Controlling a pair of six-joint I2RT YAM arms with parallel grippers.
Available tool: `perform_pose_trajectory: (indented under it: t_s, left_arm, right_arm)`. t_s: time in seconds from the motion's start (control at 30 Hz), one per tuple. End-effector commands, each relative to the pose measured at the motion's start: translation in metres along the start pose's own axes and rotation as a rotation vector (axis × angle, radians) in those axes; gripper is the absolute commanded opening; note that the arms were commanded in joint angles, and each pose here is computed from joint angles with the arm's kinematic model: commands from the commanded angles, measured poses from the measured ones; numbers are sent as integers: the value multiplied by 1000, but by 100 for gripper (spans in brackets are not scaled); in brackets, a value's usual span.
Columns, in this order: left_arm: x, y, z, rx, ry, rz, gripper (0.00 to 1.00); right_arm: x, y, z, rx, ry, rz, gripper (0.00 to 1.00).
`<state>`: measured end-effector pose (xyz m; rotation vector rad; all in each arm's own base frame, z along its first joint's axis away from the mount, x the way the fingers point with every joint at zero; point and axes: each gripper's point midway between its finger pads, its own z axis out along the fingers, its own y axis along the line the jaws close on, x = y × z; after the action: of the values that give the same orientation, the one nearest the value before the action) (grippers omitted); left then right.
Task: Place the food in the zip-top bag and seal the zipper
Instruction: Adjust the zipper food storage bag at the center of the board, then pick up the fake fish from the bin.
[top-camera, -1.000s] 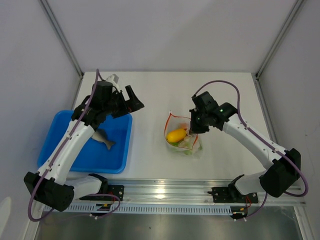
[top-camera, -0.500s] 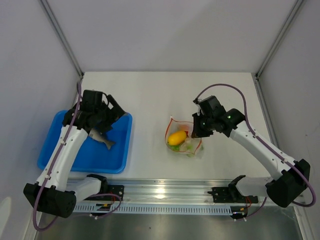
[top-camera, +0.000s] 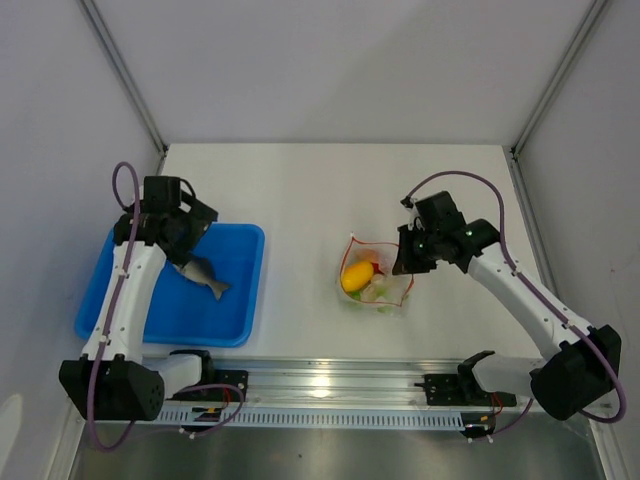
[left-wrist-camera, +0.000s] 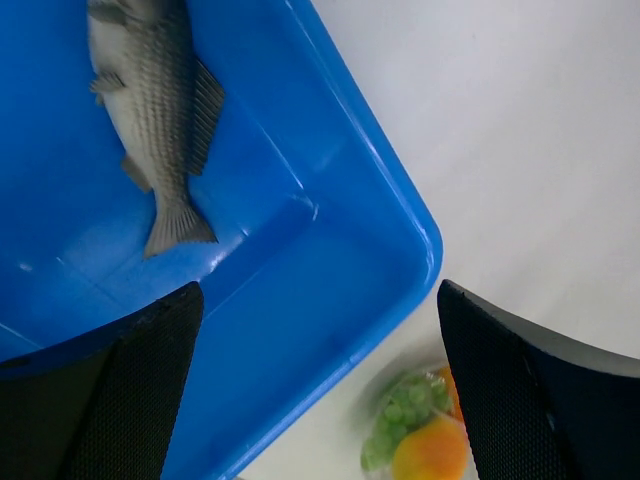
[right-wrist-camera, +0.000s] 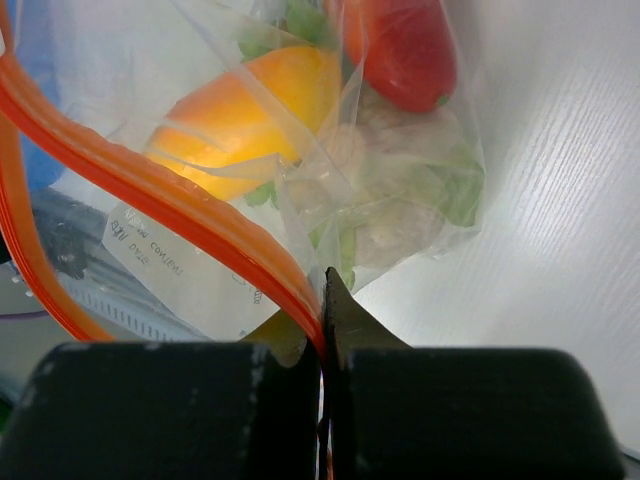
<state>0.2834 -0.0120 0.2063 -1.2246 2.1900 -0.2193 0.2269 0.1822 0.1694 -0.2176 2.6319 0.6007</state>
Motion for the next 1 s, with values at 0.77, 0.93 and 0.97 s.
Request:
perform_pose_trajectory:
  t_s: [0.77, 0.93, 0.97]
  left_arm:
    - [3, 107, 104, -335, 47, 1, 98]
    - [-7, 119, 110, -383, 38, 81, 97]
    - [-6, 121, 114, -397, 52, 93, 95]
  right_arm:
    - [-11, -33, 22, 33, 74, 76, 0]
    - [-6, -33, 25, 27, 90, 86, 0]
    - [-5, -33, 25, 26, 91, 88, 0]
